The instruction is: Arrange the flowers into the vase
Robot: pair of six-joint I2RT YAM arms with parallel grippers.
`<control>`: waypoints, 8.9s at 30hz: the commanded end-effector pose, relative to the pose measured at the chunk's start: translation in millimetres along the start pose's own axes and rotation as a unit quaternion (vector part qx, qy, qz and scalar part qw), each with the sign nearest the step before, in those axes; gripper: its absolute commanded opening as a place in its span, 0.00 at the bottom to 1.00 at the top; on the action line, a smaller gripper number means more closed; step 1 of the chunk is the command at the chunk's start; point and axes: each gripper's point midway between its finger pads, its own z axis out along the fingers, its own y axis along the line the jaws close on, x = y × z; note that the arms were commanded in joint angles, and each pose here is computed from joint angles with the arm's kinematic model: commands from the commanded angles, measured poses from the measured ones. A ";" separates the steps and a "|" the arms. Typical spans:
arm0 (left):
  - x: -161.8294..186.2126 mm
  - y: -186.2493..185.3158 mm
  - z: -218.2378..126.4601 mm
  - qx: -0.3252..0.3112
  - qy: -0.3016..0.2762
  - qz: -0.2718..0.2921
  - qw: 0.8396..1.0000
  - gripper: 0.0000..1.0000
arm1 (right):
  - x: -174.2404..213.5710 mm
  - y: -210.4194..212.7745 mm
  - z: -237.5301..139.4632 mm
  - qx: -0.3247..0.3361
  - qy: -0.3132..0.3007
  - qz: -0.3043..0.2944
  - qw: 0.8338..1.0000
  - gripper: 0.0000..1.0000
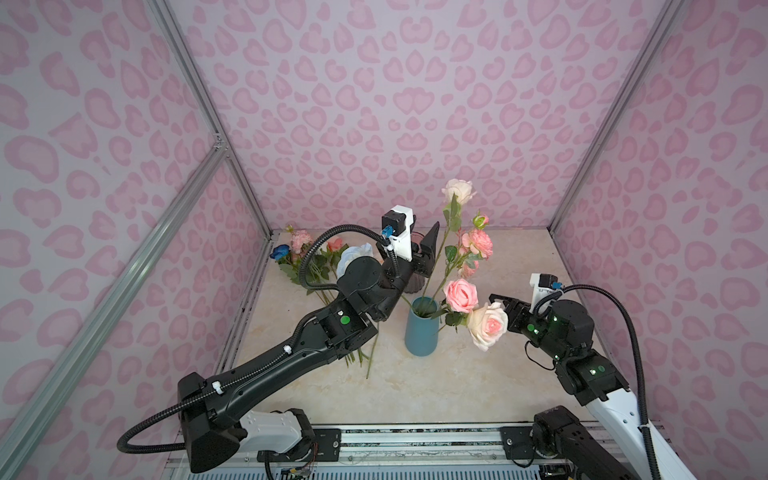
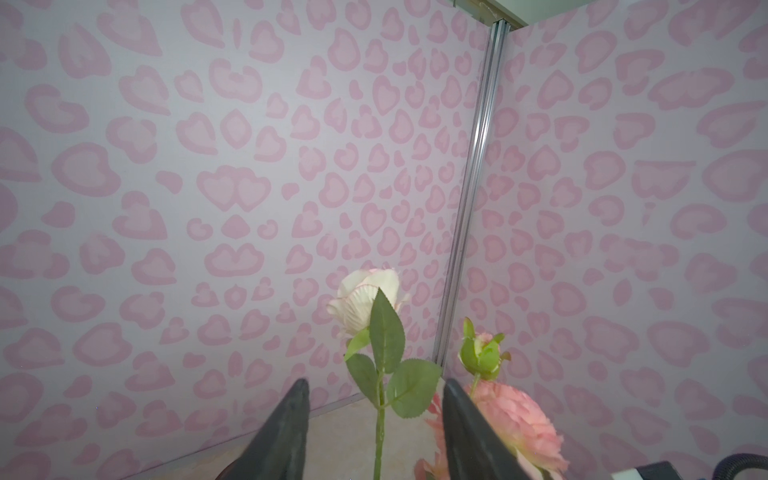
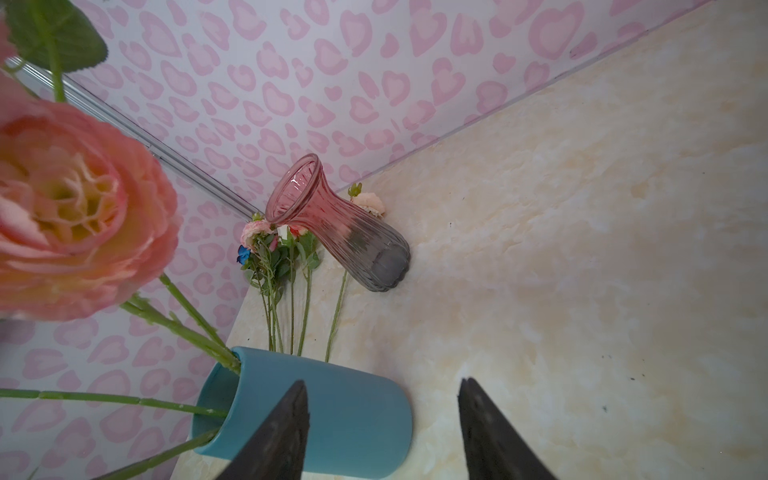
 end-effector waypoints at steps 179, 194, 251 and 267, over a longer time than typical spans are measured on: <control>338.3 62.4 -190.9 -0.115 0.396 -0.107 0.905 0.46 | 81.7 -4.4 17.1 0.294 0.257 0.067 0.918 0.35; 312.3 75.7 -195.7 -0.131 0.375 -0.092 0.913 0.47 | 75.7 -8.3 17.3 0.298 0.262 0.028 0.918 0.13; 225.6 114.5 -211.6 -0.163 0.337 -0.052 0.926 0.50 | -57.0 -53.4 189.5 0.371 0.327 -0.200 0.846 0.05; 225.6 111.7 -205.6 -0.158 0.343 -0.054 0.925 0.52 | -63.8 -36.4 185.1 0.356 0.312 -0.209 0.856 0.32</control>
